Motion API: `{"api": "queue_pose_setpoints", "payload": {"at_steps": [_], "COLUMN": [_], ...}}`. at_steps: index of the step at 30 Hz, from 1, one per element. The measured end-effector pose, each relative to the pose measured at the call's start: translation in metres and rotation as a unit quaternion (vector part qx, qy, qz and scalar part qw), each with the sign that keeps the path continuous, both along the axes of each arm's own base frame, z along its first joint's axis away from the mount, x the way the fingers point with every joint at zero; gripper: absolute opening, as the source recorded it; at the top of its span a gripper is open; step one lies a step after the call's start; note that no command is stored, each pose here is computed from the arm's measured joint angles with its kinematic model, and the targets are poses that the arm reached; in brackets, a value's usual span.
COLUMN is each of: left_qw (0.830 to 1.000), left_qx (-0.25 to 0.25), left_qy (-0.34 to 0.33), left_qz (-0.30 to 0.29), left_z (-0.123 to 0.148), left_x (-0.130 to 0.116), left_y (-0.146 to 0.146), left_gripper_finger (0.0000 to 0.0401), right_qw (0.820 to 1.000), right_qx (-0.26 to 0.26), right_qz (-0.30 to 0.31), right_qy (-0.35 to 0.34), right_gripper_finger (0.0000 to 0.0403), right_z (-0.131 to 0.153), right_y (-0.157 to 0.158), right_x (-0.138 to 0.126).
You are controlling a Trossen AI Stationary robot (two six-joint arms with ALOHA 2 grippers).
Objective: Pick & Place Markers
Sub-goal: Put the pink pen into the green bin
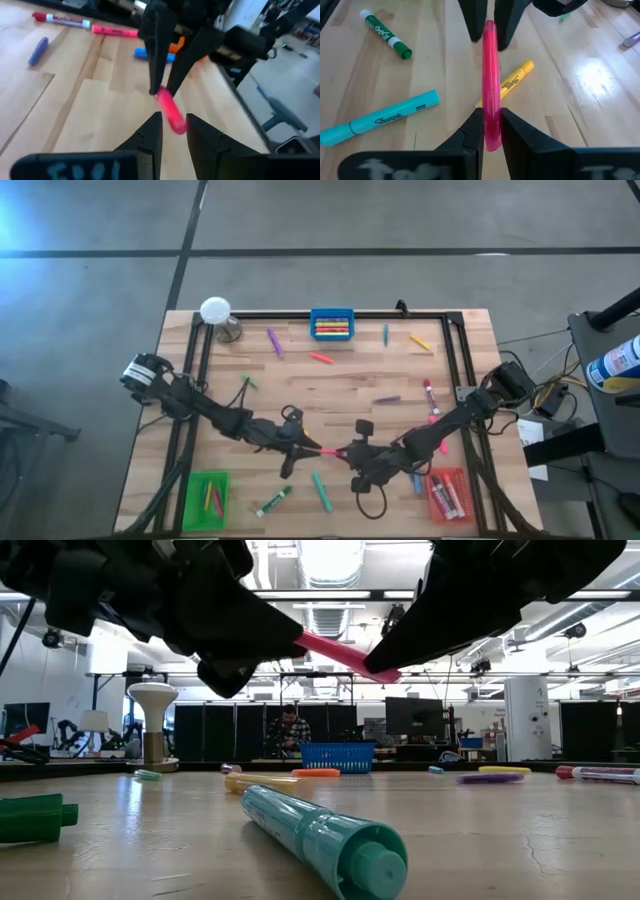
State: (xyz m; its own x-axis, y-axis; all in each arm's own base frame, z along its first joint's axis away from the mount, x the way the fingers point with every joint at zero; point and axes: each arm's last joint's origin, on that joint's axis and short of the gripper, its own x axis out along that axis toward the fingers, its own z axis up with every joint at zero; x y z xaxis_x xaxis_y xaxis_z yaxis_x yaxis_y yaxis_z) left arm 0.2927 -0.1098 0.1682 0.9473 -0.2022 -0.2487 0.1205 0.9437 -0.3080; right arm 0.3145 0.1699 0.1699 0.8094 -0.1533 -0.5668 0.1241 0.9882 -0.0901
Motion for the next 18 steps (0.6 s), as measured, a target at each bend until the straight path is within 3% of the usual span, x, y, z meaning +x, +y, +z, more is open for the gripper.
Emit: {"api": "queue_pose_setpoints", "payload": {"at_steps": [10, 18], "left_qw": [1.0, 1.0], "left_qx": [0.007, 0.009], "left_qy": [-0.009, -0.004], "left_qz": [-0.002, -0.002], "left_z": [0.006, 0.0043], "left_x": [0.0044, 0.0036], "left_y": [-0.0016, -0.0012], "left_gripper_finger": [0.0077, 0.0029], "right_qw": [1.0, 1.0], "right_qx": [-0.003, -0.001], "right_qz": [0.003, 0.003], "right_qy": [-0.001, -0.009], "right_gripper_finger": [0.0053, 0.008], "right_z": [0.0003, 0.0016], "right_y": [0.0002, 0.0009], "right_x": [0.0002, 0.0011]}}
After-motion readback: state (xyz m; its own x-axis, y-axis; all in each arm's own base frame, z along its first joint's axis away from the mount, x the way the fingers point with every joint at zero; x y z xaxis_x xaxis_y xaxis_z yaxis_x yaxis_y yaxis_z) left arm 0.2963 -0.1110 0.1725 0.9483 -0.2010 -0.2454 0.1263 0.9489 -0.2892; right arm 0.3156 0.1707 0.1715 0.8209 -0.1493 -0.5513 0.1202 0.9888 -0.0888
